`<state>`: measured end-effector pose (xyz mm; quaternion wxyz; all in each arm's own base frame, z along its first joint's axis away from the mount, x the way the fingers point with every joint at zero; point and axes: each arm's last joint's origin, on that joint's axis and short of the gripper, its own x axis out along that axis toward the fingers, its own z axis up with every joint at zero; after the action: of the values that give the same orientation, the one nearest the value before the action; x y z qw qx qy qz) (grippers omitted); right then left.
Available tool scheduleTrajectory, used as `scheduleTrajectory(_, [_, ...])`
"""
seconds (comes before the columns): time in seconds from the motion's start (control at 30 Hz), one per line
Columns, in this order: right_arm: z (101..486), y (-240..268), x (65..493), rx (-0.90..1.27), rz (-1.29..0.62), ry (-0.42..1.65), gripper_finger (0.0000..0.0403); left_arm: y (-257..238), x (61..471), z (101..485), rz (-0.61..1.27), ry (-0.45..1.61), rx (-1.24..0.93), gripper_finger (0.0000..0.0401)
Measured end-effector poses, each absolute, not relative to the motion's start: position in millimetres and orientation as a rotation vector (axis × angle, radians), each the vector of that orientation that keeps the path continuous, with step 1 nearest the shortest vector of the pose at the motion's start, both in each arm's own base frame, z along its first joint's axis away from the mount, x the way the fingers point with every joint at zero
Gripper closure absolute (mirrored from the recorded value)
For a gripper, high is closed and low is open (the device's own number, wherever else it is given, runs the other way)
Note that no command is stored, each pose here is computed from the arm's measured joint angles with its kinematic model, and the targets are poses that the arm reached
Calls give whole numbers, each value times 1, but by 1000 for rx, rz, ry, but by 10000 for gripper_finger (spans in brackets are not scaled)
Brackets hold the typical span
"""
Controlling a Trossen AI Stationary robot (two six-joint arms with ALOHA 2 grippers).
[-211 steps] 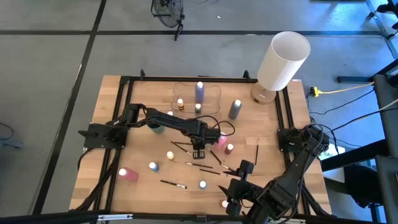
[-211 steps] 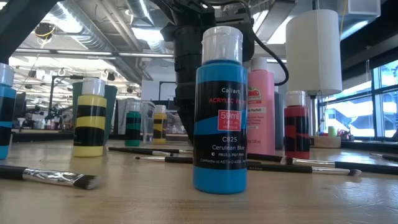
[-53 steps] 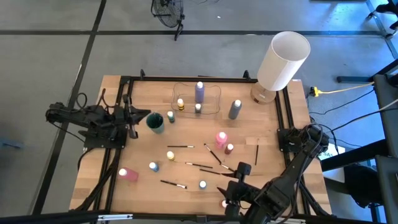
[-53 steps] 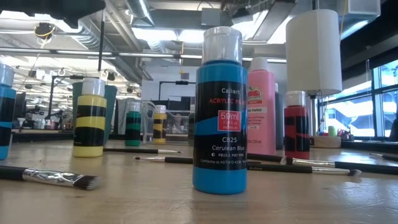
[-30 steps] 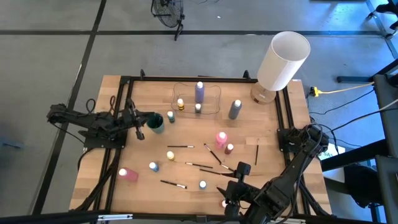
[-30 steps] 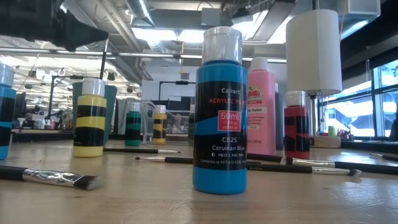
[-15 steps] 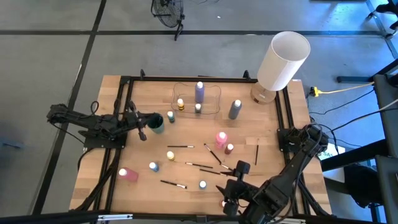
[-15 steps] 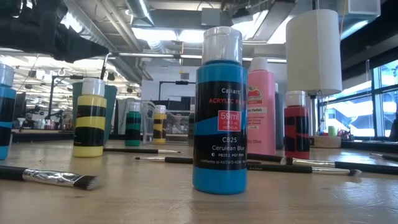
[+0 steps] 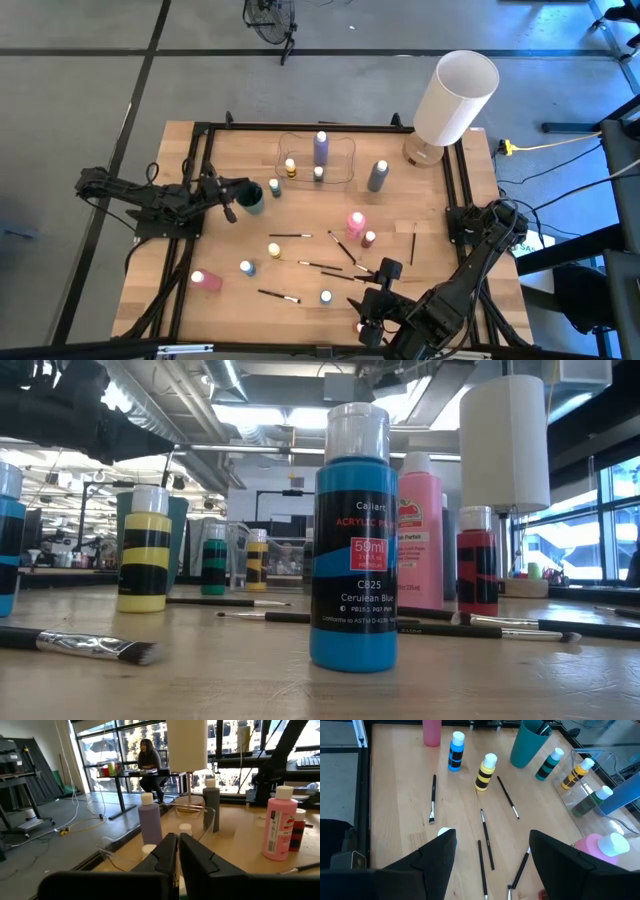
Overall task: Pick & Place Paint Supplies
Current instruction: Put the black paint brush into the green cup, then put the pink paint bottle into the transparent bin
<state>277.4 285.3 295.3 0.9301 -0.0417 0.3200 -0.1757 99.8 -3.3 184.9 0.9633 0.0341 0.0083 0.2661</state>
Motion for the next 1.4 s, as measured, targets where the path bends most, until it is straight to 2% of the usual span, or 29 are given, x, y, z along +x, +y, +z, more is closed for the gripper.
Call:
scheduleTrajectory(0.5, [295,285,277,-86,-360,658,146,-4,100,184,504,26,70,304])
scheduleTrajectory(0.7, [295,285,277,-92,-361,662,146,-2,99,186,576,15,86,278])
scheduleTrajectory(0.93, [295,285,277,-95,-361,663,146,-1,98,186,628,7,45,265])
scheduleTrajectory(1.1, [295,285,277,-93,-361,662,146,-4,100,186,536,24,120,246])
scheduleTrajectory(1.4, [296,289,279,-49,-310,673,146,-3,99,194,556,-65,47,201])
